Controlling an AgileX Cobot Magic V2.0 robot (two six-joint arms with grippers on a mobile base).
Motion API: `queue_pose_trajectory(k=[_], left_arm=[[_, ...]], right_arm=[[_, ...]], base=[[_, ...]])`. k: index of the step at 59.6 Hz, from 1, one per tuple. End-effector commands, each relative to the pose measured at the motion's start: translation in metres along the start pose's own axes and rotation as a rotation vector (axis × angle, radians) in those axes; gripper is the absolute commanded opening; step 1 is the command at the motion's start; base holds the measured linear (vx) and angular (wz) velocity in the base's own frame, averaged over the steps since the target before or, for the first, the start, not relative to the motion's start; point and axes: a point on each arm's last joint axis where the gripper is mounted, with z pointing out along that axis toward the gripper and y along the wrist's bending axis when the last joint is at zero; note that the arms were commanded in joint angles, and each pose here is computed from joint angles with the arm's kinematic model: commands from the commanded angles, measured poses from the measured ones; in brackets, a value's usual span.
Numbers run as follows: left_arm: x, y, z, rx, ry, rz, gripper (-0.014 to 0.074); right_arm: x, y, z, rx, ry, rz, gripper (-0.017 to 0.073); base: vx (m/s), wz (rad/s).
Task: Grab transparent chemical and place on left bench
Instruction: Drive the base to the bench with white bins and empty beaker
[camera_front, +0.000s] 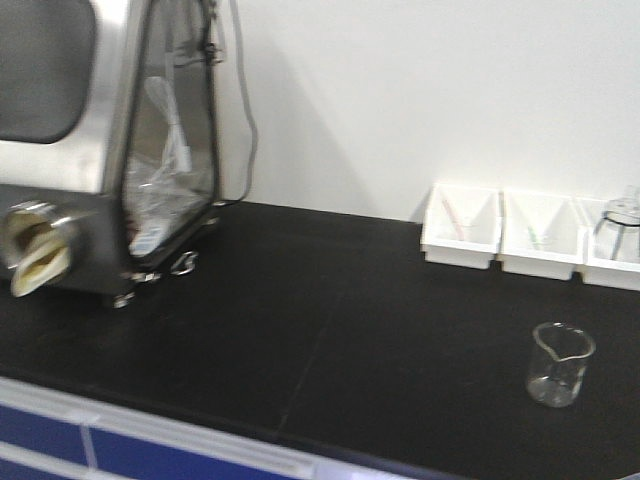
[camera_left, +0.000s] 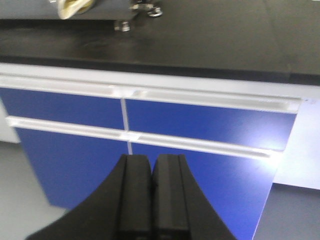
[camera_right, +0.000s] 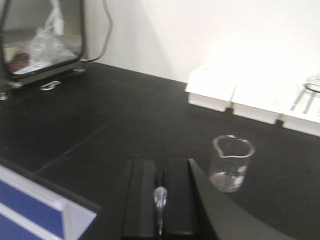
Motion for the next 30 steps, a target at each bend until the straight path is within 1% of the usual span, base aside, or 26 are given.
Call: queue_pose_trajectory(k=[1,13,30], left_arm=[[-0.0028,0.0001,-0.0013,-0.002,-0.081,-0.009,-0.0003],[-0.0028,0.0001,-0.0013,-0.002,-0.081,-0.009,-0.0003],[-0.0028,0.0001,-0.0013,-0.002,-0.081,-0.009,-0.0003]], right_arm=[[-0.0165,0.0009,-0.0018,-0.016,-0.101,-0.018,-0.0004],[-0.0165,0.0009,-0.0018,-0.016,-0.101,-0.018,-0.0004],[-0.0165,0.0009,-0.0018,-0.016,-0.101,-0.018,-0.0004]], base=[[0.30,-0.51],[0.28,-0.42],[0.23,-0.32]])
